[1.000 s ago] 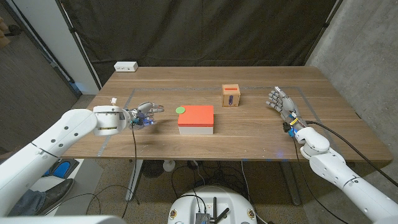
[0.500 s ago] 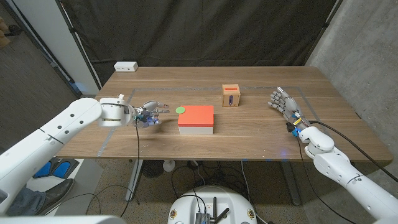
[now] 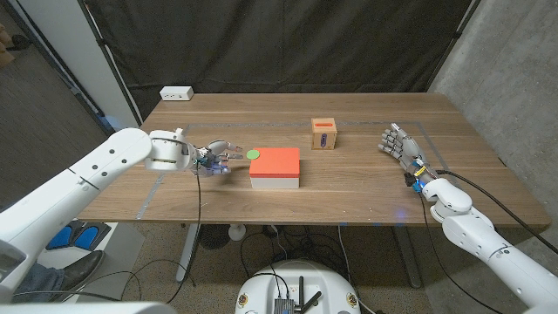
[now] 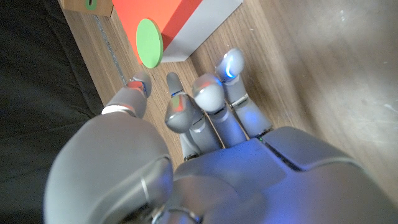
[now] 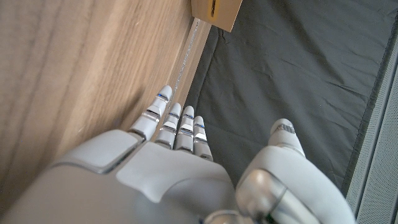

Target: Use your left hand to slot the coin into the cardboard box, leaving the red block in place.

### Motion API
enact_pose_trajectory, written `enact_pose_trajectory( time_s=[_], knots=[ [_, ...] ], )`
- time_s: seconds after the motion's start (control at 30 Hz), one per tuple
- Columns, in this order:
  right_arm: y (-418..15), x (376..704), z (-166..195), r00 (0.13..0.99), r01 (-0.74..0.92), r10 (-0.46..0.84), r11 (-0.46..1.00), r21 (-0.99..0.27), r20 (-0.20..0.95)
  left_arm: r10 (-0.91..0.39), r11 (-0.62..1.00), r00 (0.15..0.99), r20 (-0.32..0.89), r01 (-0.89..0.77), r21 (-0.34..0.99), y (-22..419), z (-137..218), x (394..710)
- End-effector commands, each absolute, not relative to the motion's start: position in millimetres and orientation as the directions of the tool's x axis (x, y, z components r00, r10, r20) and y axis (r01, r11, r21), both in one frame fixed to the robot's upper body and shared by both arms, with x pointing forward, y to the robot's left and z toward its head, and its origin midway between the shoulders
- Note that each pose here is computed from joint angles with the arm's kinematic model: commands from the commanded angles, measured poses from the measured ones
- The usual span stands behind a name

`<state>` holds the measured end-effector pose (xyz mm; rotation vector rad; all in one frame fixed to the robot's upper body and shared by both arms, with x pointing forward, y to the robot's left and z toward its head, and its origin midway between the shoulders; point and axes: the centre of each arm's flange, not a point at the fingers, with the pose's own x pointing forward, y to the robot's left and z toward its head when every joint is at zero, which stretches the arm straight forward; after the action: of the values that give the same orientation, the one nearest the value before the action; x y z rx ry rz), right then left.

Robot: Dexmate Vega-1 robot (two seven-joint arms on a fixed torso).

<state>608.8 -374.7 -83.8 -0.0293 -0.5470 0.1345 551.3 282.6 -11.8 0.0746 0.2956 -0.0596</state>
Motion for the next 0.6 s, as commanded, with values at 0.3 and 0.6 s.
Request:
enact_pose_trajectory(
  time_s=[0.3,0.6],
  knots=[
    [-378.2,611.8,-90.1,0.85,-0.12,0.128,0.992,-0.049,0.512,-0.108,0.99,0.937,-0.331,0.133,0.053,272.6,-11.2,566.6],
    [-379.0,612.7,-92.4,0.852,-0.12,0.128,0.992,-0.049,0.507,-0.134,0.987,0.924,-0.358,0.155,0.031,276.3,-10.6,565.3]
  ],
)
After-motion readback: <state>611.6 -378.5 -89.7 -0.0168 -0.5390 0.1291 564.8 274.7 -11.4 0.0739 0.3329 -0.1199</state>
